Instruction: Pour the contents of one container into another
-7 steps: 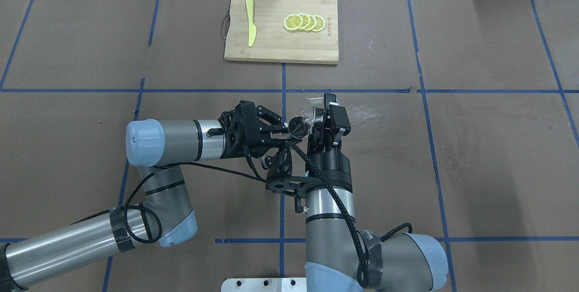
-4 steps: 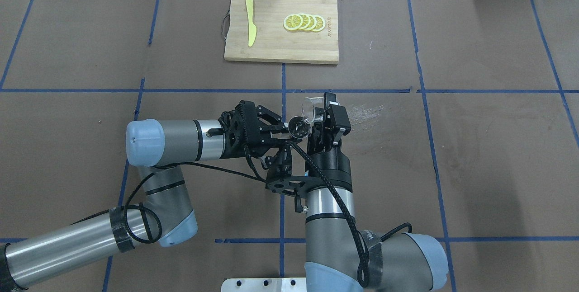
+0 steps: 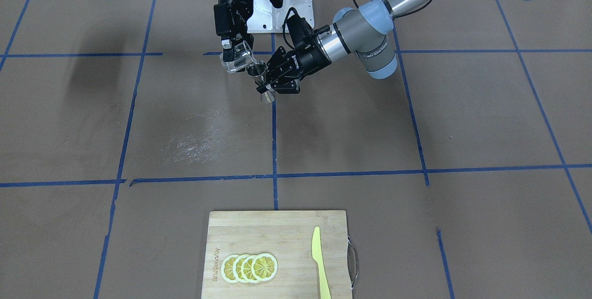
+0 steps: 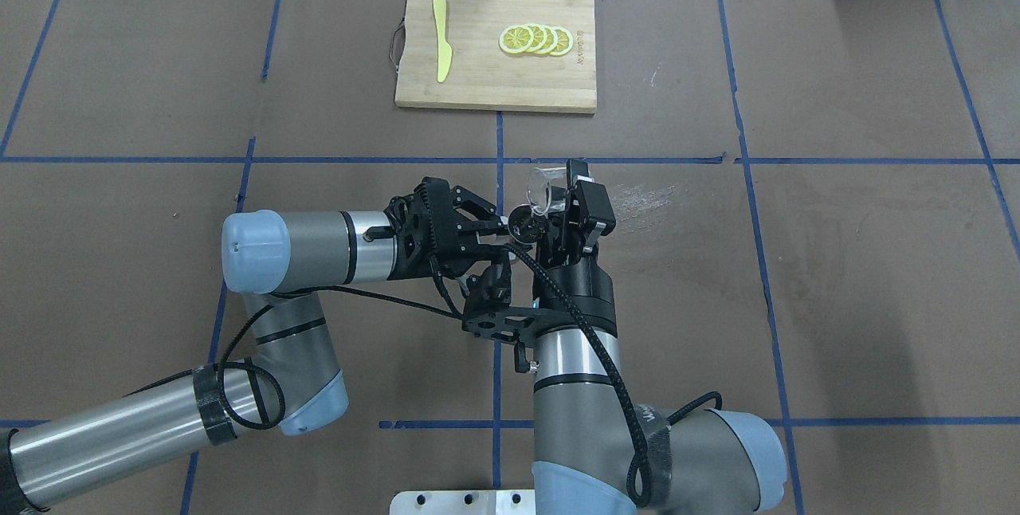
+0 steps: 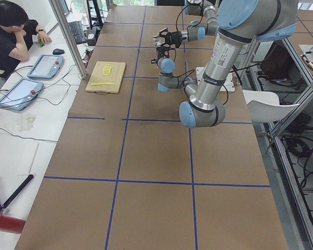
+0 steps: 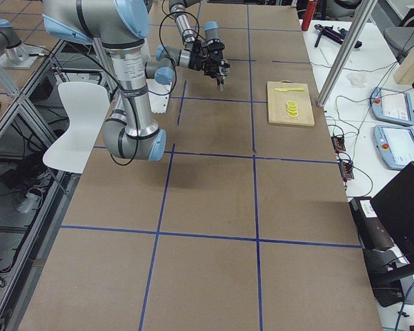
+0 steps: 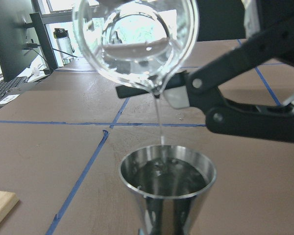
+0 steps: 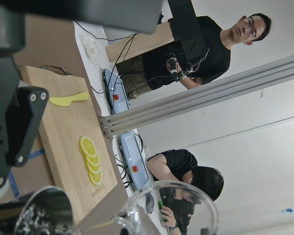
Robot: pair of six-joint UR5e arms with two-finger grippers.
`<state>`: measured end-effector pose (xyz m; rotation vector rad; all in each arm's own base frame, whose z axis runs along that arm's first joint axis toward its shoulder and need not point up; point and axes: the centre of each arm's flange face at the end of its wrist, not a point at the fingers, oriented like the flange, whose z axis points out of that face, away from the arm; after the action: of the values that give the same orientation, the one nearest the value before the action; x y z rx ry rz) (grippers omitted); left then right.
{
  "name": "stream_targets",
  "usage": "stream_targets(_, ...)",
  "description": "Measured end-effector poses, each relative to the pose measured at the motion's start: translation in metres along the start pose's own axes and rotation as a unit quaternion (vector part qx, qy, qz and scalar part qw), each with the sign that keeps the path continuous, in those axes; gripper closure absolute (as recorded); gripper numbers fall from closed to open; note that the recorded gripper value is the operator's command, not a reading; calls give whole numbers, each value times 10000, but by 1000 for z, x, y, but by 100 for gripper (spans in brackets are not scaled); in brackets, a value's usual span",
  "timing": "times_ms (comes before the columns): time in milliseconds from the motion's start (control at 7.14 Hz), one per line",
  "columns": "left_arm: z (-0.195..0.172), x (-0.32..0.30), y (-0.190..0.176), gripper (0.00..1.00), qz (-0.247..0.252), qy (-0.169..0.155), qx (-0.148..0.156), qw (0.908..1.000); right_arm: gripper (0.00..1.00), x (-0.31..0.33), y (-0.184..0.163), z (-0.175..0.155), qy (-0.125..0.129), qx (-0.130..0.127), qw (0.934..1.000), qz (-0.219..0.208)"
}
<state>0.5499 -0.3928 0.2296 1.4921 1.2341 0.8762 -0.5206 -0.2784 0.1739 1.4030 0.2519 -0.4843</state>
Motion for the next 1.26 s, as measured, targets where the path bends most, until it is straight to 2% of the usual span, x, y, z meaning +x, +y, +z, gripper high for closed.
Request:
stream_targets(420, -1, 0, -2, 100, 3, 2, 16, 10000, 100, 14, -3, -3, -100, 25, 9995, 284)
stream_targets(840, -1, 1, -2, 100, -33, 6, 21, 10000, 100, 24, -3, 2, -352, -48, 9958, 845)
stream_targets(980, -2, 1, -2, 100, -48, 4, 20, 10000, 100, 26, -3, 4, -431, -89, 9927, 1121)
stream_targets(1260, -2, 0, -1, 100, -56, 4, 18, 10000, 100, 34, 1, 12, -597, -211, 9823, 1764)
